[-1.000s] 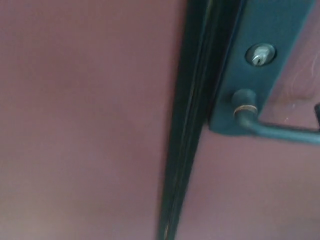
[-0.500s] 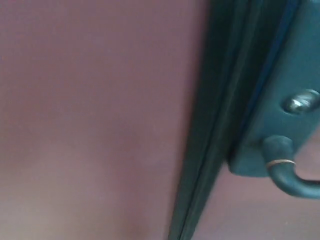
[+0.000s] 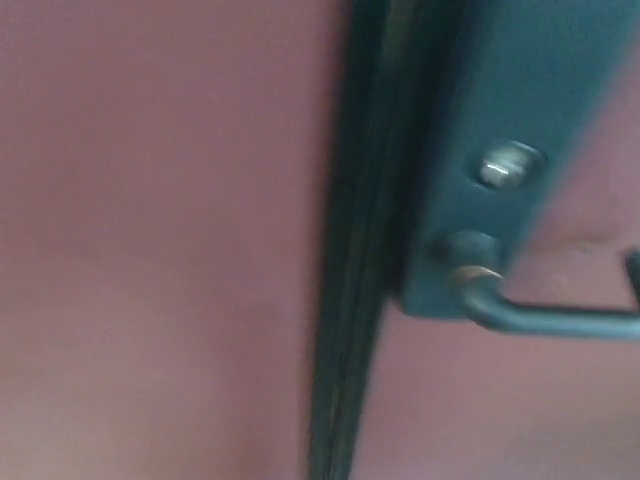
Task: The robot walks towards the door handle and put its right hand on it and twist the handle
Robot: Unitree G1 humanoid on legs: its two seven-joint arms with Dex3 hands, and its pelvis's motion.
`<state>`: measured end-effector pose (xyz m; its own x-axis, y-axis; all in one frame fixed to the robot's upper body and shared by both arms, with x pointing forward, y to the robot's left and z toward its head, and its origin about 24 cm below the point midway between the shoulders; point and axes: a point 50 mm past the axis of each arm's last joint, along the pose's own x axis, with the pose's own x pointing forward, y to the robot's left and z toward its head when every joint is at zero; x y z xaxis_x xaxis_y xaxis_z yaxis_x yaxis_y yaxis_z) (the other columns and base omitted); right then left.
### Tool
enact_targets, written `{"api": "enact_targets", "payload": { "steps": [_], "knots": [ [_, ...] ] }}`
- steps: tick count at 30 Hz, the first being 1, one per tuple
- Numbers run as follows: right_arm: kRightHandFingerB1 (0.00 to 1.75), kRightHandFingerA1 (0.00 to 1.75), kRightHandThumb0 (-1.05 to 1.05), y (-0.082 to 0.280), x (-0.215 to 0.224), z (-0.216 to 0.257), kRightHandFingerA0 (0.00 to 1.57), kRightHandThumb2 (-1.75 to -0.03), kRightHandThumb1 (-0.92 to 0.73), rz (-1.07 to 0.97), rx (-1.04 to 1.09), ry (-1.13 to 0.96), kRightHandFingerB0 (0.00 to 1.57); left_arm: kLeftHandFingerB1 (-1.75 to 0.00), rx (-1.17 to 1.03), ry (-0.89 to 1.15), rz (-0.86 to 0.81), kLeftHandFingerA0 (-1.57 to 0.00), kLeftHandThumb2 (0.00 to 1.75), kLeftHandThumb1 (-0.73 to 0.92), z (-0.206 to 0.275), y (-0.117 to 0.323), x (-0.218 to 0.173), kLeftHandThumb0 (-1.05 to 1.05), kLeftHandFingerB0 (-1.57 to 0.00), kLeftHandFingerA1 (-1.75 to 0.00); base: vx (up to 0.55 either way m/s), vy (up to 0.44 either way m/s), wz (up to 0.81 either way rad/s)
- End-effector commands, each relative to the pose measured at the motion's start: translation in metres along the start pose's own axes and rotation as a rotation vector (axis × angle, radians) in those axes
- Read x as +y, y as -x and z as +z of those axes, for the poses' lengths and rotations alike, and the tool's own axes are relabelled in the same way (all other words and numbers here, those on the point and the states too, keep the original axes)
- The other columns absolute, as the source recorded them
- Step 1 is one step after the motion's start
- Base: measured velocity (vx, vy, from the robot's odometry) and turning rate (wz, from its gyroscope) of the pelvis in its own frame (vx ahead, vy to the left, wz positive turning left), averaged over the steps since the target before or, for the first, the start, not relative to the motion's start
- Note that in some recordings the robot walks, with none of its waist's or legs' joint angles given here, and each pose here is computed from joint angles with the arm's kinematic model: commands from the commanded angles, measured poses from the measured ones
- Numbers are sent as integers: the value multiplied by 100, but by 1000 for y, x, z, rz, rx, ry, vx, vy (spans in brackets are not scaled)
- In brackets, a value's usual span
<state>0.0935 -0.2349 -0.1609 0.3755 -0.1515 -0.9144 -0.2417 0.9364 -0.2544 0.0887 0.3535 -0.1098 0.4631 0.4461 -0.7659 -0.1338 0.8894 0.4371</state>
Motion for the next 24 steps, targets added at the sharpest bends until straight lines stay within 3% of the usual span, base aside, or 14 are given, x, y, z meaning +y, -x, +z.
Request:
{"api": "enact_targets", "payload": {
  "steps": [1, 9, 24],
  "knots": [
    [38, 42, -25, 1, -2, -3, 61, -61, -70, 2, 13, -20, 49, -45, 6, -2, -16, -74, 57, 57, -3, 1, 2, -23, -59, -53, -315, 95, 54],
    [39, 42, -26, 1, -1, -4, 61, -61, -70, 0, 11, -13, 51, -45, -1, -10, -17, -74, 57, 58, -2, 1, 2, -22, -59, -53, -88, -31, 1],
    [38, 42, -26, 0, -1, -4, 61, -61, -70, 8, 19, -22, 50, -45, -10, -16, -21, -75, 57, 57, 1, 0, 2, -23, -59, -54, -33, 114, 2]
  ]
}}
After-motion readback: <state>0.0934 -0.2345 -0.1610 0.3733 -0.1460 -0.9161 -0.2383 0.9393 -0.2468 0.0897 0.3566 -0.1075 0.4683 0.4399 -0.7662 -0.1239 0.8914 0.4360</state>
